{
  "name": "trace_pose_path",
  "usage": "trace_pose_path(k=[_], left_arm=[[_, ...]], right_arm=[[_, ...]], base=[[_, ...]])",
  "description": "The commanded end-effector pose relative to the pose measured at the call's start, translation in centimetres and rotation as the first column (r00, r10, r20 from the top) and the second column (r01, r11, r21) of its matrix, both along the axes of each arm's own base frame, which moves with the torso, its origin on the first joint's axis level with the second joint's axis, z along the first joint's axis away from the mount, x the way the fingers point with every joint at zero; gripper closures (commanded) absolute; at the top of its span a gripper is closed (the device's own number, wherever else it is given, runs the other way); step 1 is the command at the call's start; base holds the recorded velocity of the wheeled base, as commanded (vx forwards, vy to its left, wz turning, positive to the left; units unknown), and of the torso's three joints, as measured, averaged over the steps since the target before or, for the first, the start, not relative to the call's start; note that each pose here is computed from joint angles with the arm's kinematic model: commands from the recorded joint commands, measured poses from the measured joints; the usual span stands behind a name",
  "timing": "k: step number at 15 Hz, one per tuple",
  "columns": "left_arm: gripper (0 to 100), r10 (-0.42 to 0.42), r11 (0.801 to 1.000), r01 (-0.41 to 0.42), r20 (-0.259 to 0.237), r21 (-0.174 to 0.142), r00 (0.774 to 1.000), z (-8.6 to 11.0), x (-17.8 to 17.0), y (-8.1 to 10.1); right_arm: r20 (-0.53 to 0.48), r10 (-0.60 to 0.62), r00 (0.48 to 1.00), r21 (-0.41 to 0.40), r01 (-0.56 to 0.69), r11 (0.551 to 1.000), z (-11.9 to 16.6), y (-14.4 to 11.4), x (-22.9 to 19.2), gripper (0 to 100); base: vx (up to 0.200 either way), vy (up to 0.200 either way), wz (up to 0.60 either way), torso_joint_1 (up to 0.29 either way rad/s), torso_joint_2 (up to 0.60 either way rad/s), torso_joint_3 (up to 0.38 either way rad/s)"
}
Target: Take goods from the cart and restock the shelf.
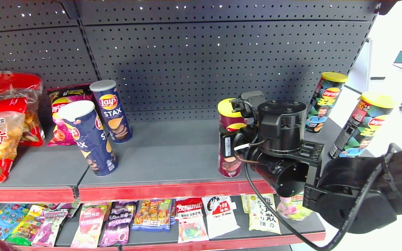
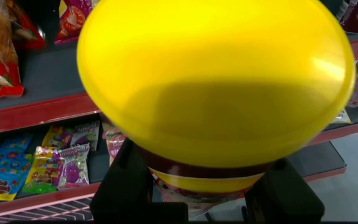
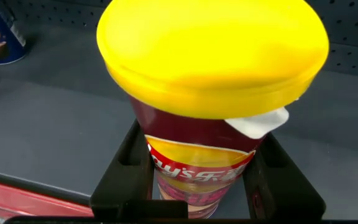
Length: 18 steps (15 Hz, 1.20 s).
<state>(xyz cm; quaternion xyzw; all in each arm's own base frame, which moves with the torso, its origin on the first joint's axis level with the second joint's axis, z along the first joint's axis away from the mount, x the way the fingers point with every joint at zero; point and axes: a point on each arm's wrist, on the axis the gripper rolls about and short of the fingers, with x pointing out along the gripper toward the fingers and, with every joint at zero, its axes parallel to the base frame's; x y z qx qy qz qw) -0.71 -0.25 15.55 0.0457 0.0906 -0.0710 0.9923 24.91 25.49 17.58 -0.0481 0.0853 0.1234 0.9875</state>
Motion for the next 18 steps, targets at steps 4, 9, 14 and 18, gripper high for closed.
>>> trace_pose_path(k=[4,9,14,18], left_arm=[[100,0.000,1.000,0.000,-0.001,0.000,1.000,-0.01,0.02,0.00],[100,0.001,1.000,-0.001,0.000,0.000,1.000,-0.01,-0.01,0.00],[100,0.001,1.000,-0.001,0.002,0.000,1.000,0.03,-0.02,0.00],[100,0.001,1.000,-0.001,0.002,0.000,1.000,0.03,-0.02,0.00]], right_arm=[[0.000,0.002,1.000,-0.001,-0.002,1.000,0.06,-0.03,-0.18,100],[0.000,-0.027,1.000,-0.008,0.027,1.000,-0.12,0.00,-0.08,100],[0.004,-0.068,0.998,-0.021,0.068,0.997,-0.30,0.03,-0.02,100],[0.005,-0.077,0.997,-0.028,0.077,0.997,-0.42,0.22,-0.18,100]], base=[[0.000,0.000,0.00,0.000,0.00,0.000],[0.000,0.000,0.00,0.000,0.00,0.000],[0.000,0.000,0.00,0.000,0.00,0.000],[0.000,0.000,0.00,0.000,0.00,0.000]])
